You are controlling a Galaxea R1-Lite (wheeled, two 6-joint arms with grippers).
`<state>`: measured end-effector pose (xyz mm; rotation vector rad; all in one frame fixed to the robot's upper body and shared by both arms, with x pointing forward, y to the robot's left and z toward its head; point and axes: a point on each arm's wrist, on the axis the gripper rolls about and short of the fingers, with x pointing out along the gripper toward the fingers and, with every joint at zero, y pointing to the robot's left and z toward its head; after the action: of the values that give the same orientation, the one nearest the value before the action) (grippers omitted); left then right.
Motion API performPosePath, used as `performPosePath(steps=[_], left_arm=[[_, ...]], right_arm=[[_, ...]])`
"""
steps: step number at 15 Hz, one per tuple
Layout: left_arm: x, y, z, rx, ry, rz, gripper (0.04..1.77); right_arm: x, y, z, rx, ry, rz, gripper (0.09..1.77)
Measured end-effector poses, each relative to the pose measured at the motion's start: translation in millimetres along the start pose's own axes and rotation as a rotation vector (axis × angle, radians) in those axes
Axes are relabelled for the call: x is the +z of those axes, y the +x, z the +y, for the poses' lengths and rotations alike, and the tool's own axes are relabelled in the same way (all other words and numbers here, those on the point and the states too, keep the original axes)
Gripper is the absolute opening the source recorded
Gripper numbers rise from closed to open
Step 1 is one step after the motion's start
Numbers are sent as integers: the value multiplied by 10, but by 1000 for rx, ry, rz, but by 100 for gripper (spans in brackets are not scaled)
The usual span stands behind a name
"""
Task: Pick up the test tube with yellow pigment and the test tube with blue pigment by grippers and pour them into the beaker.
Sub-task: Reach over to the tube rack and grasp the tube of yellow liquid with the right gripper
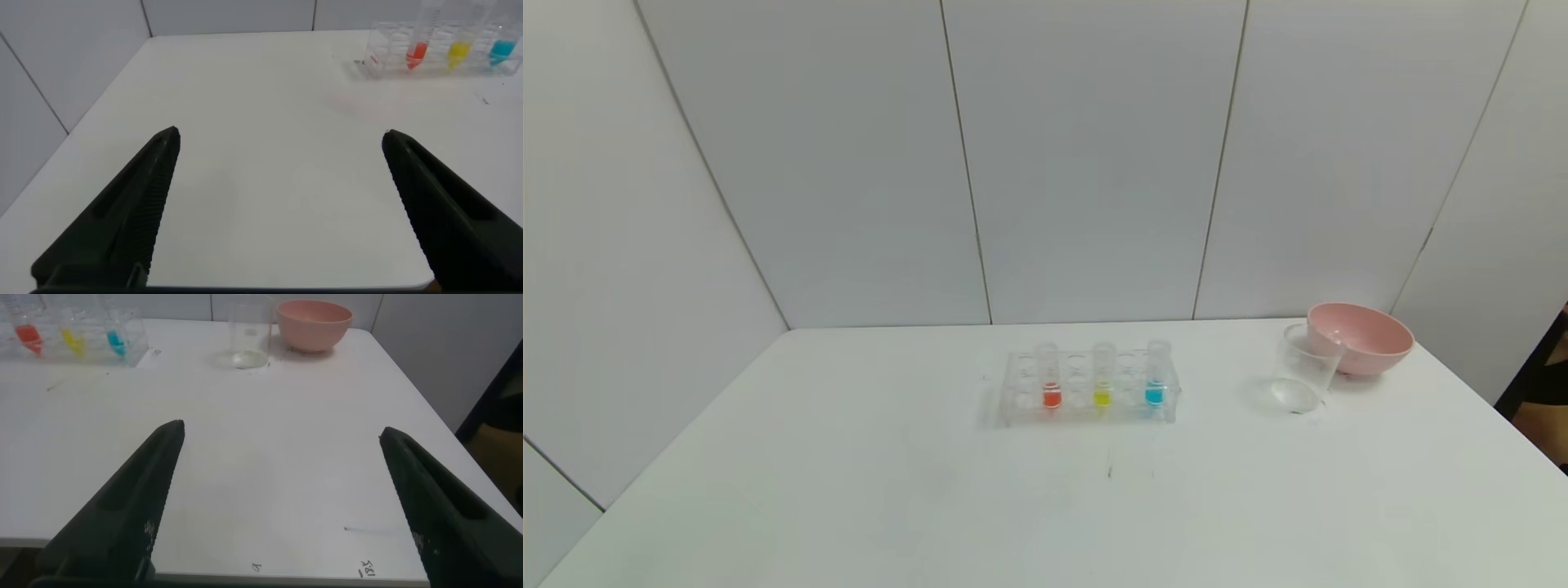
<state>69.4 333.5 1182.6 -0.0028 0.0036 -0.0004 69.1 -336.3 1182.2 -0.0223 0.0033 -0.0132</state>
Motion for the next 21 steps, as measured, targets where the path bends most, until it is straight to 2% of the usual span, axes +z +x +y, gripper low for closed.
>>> performPosePath(steps=[6,9,12,15,21], left_arm=[[0,0,0,0,0,0,176],[0,0,0,0,0,0,176],[0,0,0,0,0,0,176],[0,0,0,0,0,0,176],[0,0,0,0,0,0,176]], right_arm=[[33,-7,-1,-2,0,-16,171],[196,-35,-3,5,1,-54,171],[451,8,-9,9,1,-97,171],[696,193,-14,21,5,-99,171],[984,869,-3,30,5,-14,171]])
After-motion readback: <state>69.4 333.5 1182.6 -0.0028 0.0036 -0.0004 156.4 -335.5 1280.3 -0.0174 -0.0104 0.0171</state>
